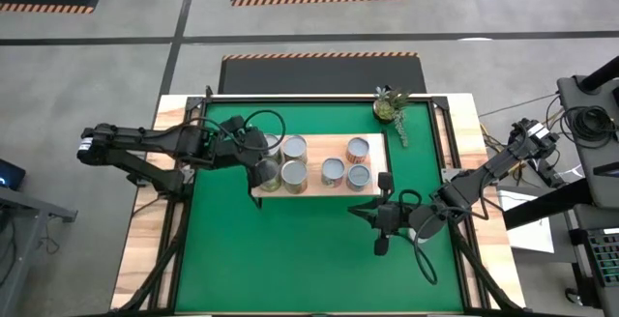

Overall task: Pick and place cans onto a shelf
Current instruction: Adjust the cans on the shelf

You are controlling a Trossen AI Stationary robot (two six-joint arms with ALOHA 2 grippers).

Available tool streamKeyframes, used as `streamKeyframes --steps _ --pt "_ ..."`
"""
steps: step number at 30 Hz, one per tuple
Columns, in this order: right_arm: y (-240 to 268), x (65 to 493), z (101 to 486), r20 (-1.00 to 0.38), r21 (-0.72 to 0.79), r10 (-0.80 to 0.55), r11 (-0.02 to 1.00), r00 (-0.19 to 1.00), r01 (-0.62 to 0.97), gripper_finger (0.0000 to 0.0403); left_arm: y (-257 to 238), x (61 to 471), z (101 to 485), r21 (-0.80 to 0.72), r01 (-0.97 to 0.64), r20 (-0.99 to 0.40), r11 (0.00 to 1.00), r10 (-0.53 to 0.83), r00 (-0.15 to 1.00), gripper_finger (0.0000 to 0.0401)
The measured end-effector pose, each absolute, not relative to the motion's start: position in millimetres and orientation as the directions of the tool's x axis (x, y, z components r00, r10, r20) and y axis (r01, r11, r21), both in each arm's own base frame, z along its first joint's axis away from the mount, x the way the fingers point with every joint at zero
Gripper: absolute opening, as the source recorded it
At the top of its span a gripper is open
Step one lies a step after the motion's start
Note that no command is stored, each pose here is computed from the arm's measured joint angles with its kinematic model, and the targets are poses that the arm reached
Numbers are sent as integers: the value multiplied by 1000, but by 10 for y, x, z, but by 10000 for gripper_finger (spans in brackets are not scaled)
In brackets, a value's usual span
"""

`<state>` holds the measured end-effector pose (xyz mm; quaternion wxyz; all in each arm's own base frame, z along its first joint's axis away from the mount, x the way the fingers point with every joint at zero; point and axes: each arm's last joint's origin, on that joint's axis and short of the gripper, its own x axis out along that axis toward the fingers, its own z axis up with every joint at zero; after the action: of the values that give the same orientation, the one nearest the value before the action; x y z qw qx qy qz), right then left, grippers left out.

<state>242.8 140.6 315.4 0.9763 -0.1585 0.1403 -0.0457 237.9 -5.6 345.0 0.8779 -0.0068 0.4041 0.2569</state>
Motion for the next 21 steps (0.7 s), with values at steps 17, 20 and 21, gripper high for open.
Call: streamKeyframes --steps 17,20,21 --pt "1407 2429 3154 -260 -322 -134 946 956 45 9 -79 2383 3465 103 -455 -736 884 376 563 0" --pt "1407 2429 3154 -260 -322 -134 946 956 45 9 -85 2382 3464 99 -458 -737 884 374 563 0" --pt "1407 2429 3154 -260 -322 -134 946 956 45 9 -88 2382 3464 96 -459 -737 883 373 564 0"
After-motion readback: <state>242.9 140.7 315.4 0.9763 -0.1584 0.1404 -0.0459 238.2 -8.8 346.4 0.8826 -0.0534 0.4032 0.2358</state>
